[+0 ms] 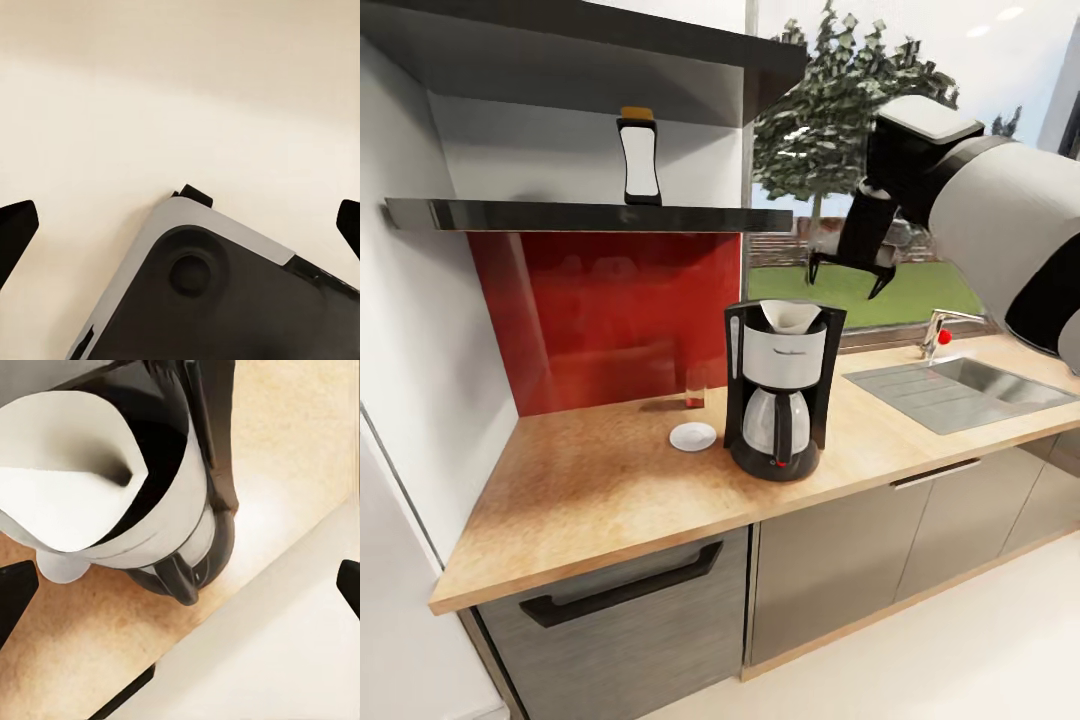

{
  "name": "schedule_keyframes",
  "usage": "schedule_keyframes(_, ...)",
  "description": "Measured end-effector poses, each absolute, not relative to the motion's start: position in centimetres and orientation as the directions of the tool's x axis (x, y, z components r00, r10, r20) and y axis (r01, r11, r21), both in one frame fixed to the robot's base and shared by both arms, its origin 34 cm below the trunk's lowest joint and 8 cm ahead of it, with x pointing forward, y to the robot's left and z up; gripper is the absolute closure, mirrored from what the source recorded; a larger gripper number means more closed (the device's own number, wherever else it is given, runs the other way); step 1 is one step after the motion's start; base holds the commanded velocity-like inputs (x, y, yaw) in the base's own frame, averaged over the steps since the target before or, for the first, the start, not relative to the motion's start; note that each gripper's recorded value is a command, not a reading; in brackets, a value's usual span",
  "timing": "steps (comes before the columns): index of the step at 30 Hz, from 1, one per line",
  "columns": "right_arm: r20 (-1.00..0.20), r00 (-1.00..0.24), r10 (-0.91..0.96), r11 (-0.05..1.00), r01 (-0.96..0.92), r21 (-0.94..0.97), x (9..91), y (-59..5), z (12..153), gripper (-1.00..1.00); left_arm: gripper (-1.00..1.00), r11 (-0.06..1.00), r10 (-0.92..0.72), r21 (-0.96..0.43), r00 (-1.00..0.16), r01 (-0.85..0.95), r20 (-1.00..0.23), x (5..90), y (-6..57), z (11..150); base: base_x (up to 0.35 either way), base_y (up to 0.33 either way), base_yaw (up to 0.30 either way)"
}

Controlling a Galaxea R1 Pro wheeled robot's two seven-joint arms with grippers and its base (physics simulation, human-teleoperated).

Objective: Set up a coffee station on the kitchen countertop: keep the coffee maker on the countertop, move the bottle of coffee from the kitchen shelf to the counter next to the coffee maker, place a paper coffee filter on top of the coffee maker, put the saucer next to the coffee maker with the coffee cup on the saucer, and place the electric kettle next to the coffee maker.

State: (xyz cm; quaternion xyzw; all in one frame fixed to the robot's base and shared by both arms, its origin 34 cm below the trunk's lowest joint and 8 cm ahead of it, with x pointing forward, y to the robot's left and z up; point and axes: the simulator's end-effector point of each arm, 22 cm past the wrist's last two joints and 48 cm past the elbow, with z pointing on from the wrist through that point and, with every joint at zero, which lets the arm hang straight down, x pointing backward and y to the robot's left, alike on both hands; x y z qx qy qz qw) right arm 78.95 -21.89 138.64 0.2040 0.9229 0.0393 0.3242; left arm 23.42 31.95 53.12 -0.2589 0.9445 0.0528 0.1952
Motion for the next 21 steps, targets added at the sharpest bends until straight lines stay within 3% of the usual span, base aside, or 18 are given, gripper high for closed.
schedule_keyframes(13,-0.566,-0.590,0.575,0.815,0.471,0.337,79.5,-35.0,139.2,-1.00,-1.00,0.861,-0.468,-0.001,-0.790,-0.509,-0.396,23.4,31.9,53.1,-0.001,0.000,0.000)
schedule_keyframes(21,-0.759,-0.473,0.447,0.826,0.543,0.148,79.9,-45.1,141.1,-1.00,-1.00,0.862,-0.467,-0.002,-0.791,-0.508,-0.396,23.4,31.9,53.1,0.000,0.000,0.000)
